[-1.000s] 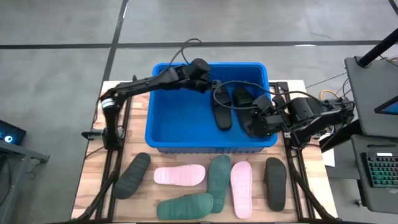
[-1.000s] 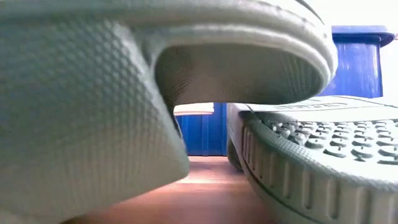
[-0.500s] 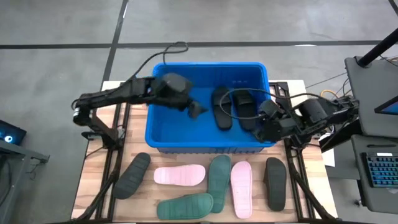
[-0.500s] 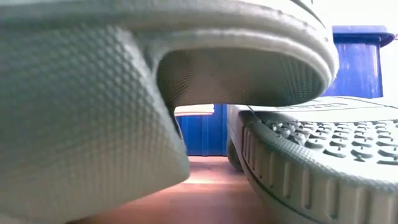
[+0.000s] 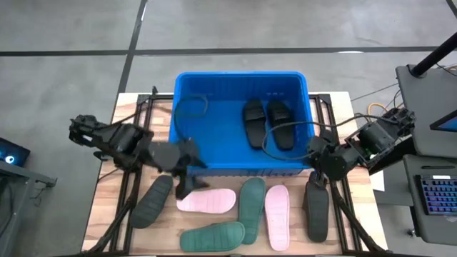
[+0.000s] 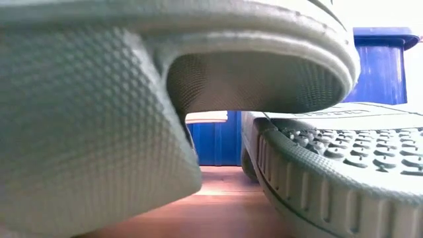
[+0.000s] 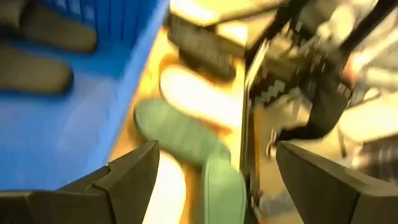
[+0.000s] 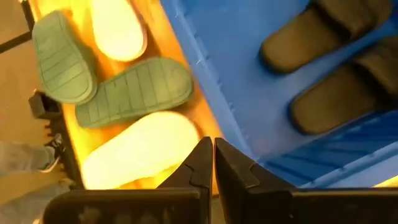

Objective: Pick and place slides into bin
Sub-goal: Put the right green slide into the bin

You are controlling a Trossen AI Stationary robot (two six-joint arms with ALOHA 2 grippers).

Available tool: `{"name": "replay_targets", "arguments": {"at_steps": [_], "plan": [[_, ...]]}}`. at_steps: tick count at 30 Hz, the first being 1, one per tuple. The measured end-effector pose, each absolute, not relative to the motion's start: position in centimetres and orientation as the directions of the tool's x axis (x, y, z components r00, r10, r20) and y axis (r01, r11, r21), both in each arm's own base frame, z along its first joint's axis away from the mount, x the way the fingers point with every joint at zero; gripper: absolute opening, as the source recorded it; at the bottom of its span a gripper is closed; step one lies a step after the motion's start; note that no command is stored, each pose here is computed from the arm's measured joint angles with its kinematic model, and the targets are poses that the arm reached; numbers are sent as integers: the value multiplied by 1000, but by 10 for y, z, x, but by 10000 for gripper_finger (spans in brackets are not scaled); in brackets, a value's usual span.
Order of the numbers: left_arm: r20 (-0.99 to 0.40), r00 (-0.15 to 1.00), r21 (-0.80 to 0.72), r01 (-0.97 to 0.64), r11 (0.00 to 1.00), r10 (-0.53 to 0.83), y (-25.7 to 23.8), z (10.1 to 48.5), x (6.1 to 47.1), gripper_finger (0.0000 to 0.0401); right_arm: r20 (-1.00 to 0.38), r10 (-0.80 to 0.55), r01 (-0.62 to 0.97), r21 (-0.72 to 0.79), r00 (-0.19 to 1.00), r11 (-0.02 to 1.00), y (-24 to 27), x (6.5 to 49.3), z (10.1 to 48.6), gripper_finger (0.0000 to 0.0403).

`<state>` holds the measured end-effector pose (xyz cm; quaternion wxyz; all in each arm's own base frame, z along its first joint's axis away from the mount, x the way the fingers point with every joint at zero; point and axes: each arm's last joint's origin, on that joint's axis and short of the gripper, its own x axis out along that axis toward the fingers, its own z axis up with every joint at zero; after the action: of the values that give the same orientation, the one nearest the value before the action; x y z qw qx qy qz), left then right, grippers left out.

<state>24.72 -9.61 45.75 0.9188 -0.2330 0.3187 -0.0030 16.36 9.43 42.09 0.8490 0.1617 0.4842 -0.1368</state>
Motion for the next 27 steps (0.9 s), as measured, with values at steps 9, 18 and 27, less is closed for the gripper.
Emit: {"name": "replay_targets", "arguments": {"at_steps": [9, 18, 27], "plan": [[-773, 611, -331, -159, 930, -170, -131, 435, 216, 306, -940, 92, 350, 211, 328, 913, 122, 174, 405, 9], [-789, 578, -304, -71, 950, -209, -151, 429, 187, 306, -960, 128, 593, 255, 248, 764, 140, 177, 396, 9], [-843, 500, -251, -44, 967, -196, -158, 395, 161, 306, -980, 107, 785, 197, 166, 587, 188, 166, 376, 9]]}}
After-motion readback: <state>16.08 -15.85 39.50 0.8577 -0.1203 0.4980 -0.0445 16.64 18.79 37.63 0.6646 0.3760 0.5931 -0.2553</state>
